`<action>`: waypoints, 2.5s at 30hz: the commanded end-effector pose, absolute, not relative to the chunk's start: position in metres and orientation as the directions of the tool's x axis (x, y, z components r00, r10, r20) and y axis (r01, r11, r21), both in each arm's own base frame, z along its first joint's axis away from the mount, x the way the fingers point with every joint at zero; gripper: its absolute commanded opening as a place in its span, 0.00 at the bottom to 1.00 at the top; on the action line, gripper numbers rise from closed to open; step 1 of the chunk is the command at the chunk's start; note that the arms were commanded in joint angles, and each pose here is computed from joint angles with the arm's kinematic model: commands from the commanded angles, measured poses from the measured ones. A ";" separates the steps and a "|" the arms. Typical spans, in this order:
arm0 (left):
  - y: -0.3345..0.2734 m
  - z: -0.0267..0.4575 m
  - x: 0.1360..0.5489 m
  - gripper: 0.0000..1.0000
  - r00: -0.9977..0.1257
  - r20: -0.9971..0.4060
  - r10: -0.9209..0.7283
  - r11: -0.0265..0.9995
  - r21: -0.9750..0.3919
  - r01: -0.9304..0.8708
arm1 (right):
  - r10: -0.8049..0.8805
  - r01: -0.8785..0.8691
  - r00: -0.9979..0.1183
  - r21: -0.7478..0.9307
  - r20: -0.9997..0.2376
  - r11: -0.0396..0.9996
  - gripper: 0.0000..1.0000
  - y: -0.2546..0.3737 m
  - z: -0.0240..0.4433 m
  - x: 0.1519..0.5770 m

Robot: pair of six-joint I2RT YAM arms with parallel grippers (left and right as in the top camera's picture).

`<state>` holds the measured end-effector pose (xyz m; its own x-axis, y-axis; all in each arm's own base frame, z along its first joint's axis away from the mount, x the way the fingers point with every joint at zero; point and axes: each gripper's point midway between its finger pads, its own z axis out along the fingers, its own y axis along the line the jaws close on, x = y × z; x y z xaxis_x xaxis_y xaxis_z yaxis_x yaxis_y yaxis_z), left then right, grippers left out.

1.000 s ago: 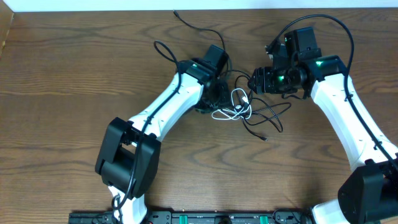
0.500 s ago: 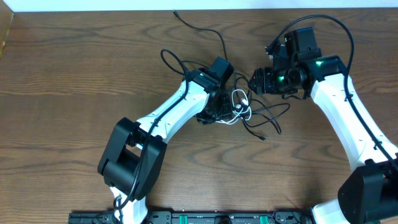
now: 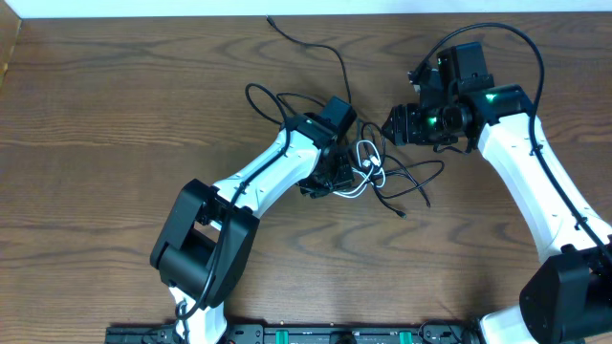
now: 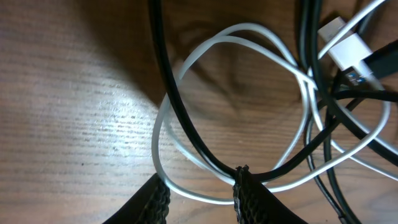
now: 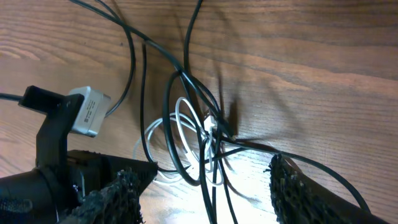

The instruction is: Untangle cables

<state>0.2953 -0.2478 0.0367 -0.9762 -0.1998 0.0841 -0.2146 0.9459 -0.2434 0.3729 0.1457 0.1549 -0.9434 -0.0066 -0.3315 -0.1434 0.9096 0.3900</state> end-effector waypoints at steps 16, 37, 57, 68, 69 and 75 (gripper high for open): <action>-0.258 0.010 0.281 0.36 -0.982 0.096 -0.164 0.963 -0.202 -0.181 | -0.011 -0.152 -0.938 0.385 -0.346 0.910 0.66 0.143 0.159 0.373; -0.274 0.005 0.302 0.35 -0.998 0.029 -0.063 0.956 -0.285 -0.069 | -0.010 -0.148 -0.937 0.372 -0.348 0.916 0.68 0.141 0.158 0.374; -0.246 0.004 0.341 0.55 -0.984 -0.119 -0.132 0.974 -0.199 -0.106 | -0.010 -0.148 -0.938 0.372 -0.347 0.917 0.69 0.141 0.157 0.374; -0.251 0.005 0.342 0.14 -0.984 -0.117 -0.130 0.969 -0.223 -0.102 | -0.010 -0.147 -0.938 0.372 -0.346 0.917 0.69 0.141 0.157 0.374; -0.252 0.005 0.342 0.10 -0.984 -0.120 -0.131 0.969 -0.225 -0.101 | -0.010 -0.147 -0.938 0.372 -0.345 0.917 0.69 0.141 0.157 0.374; -0.254 0.007 0.348 0.08 -0.983 -0.146 -0.109 0.969 -0.236 -0.072 | -0.011 -0.146 -0.940 0.372 -0.342 0.917 0.70 0.141 0.157 0.373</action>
